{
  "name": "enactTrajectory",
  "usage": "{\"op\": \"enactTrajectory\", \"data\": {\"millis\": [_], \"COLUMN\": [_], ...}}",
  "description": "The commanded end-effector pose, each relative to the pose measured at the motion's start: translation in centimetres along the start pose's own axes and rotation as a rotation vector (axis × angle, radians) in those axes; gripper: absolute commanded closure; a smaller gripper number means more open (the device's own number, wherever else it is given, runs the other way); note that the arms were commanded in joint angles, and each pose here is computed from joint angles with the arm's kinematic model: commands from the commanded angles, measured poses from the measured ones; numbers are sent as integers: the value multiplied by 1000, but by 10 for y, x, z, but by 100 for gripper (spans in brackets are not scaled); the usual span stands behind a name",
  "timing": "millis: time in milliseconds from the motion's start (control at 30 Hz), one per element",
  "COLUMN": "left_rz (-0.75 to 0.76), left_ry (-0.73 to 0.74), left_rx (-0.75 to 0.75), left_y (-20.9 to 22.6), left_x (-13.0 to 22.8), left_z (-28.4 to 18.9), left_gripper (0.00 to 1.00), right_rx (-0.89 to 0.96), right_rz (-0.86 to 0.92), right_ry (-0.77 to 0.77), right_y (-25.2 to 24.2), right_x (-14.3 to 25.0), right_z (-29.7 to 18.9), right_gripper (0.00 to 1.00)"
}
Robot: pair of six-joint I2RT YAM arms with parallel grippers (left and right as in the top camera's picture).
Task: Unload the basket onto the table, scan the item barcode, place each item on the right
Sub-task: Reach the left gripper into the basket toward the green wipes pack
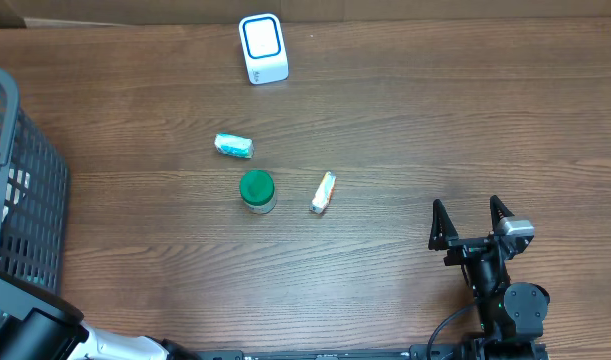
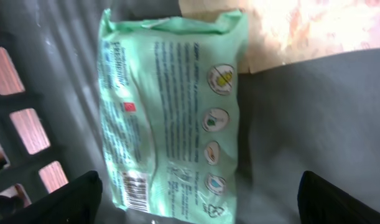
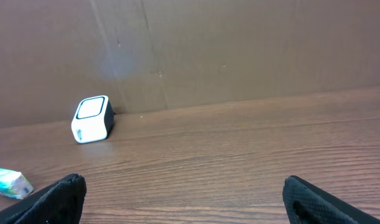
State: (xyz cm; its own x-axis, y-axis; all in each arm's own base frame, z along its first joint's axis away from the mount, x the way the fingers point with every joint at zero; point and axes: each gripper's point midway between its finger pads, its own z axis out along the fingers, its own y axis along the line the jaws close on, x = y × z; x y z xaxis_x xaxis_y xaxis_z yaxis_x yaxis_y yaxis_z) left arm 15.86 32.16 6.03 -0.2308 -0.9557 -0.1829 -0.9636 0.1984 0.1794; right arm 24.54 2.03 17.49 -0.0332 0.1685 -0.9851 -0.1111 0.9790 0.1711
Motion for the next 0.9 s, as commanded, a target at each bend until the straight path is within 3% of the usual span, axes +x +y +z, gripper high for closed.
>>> {"op": "enactTrajectory", "data": {"millis": [0,233,600,700,867], "left_rz": [21,11,8,6,0], "left_ry": [-18,-63,-84,-92,-105], "left_rx": [-59,-80,-87,-86,-78], "left_y": [10,13,12,12,10], "left_x": [-3,-12,-5,-3,-1], "left_z": [3,6,27,33,40], "left_gripper": [13,18,35,45,70], "right_rx": [5,4,4,5,5], "right_rz": [-1,-1,-1,-1,-1], "right_ry": [-4,-4,-4,-4,-4], "right_y": [-1,-1,-1,-1,-1], "right_x": [2,2,2,2,2], "right_z": [0,0,0,0,0], "right_gripper": [0,0,0,0,0]}}
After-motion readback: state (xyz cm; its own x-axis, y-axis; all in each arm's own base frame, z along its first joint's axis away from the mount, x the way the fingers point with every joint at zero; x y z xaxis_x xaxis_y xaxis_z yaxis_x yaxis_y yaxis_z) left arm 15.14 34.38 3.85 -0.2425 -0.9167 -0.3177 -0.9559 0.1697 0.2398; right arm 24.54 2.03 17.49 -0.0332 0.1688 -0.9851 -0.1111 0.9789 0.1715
